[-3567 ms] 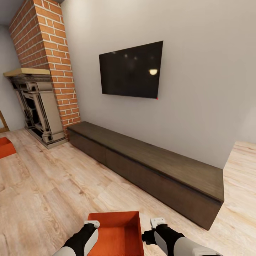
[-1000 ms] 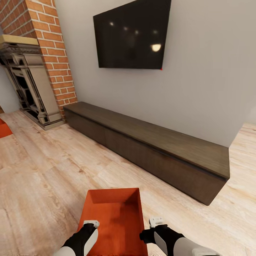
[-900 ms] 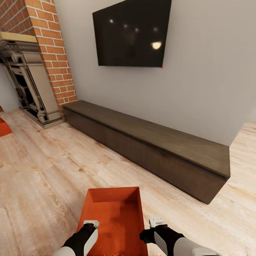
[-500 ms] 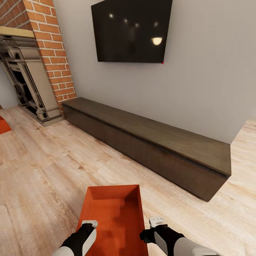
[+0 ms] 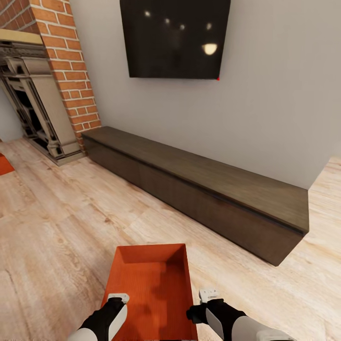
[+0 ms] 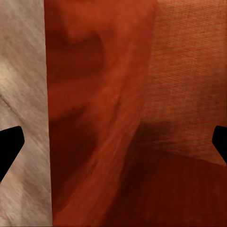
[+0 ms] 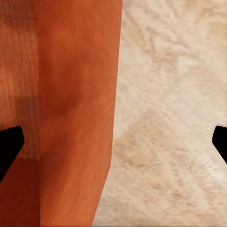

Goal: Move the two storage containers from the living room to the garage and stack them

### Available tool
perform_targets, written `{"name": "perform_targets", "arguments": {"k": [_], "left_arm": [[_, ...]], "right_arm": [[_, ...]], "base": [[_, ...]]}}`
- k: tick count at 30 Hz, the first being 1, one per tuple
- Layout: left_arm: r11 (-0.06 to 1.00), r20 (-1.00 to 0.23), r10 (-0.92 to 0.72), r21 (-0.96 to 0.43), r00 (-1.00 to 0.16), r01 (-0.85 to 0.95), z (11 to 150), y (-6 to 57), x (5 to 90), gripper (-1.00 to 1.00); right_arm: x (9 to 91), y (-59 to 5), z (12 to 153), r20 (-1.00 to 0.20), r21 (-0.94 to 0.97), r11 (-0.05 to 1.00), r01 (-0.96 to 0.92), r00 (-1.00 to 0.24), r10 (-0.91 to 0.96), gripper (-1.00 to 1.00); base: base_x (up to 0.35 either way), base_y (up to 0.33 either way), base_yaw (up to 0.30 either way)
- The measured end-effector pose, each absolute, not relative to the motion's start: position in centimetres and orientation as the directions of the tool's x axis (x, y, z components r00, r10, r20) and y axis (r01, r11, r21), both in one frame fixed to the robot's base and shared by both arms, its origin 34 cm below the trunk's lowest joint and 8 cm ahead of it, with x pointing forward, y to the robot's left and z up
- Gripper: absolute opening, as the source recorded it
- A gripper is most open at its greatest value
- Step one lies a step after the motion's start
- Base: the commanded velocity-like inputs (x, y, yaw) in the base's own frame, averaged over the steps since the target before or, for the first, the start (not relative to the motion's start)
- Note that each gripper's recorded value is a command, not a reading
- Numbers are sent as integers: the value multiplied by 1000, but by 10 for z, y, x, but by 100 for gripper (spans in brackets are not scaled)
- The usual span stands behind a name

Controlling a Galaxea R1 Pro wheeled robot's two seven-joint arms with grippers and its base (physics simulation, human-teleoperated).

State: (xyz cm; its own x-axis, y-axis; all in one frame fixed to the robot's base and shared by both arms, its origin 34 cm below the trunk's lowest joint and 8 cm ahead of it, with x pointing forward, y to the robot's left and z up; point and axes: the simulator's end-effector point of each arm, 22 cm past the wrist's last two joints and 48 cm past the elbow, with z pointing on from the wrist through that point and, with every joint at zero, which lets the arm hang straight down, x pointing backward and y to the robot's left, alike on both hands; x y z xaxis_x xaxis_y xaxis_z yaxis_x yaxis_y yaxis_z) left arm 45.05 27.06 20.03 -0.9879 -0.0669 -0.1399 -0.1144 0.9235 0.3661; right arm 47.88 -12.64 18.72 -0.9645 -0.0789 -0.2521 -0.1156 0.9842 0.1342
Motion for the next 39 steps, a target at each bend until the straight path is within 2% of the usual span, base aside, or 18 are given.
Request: {"name": "perform_targets", "arguments": {"k": [6,7,8,27,39], "left_arm": [[923,-128,-68,368,-989,-111,195,271,447,100],[923,-128,-68,368,-989,-111,195,271,447,100],[923,-128,-67,368,-989,-111,195,271,447,-100],[927,-167,-109,339,-980,-161,194,265,452,-100],[928,-224,-85,338,-971,-160,216,266,472,-100]], "right_arm": [[475,-126,182,-240,136,984,-114,-968,-79,100],[475,-126,182,-240,135,984,-114,-968,-79,-100],[475,-126,182,-240,136,984,-114,-968,-79,-100],[475,-125,182,-239,148,984,-99,-969,-61,-100],[490,-125,202,-302,150,984,-91,-952,-42,-100]], "base": [[0,0,0],[0,0,0],[0,0,0],[0,0,0],[0,0,0]]}}
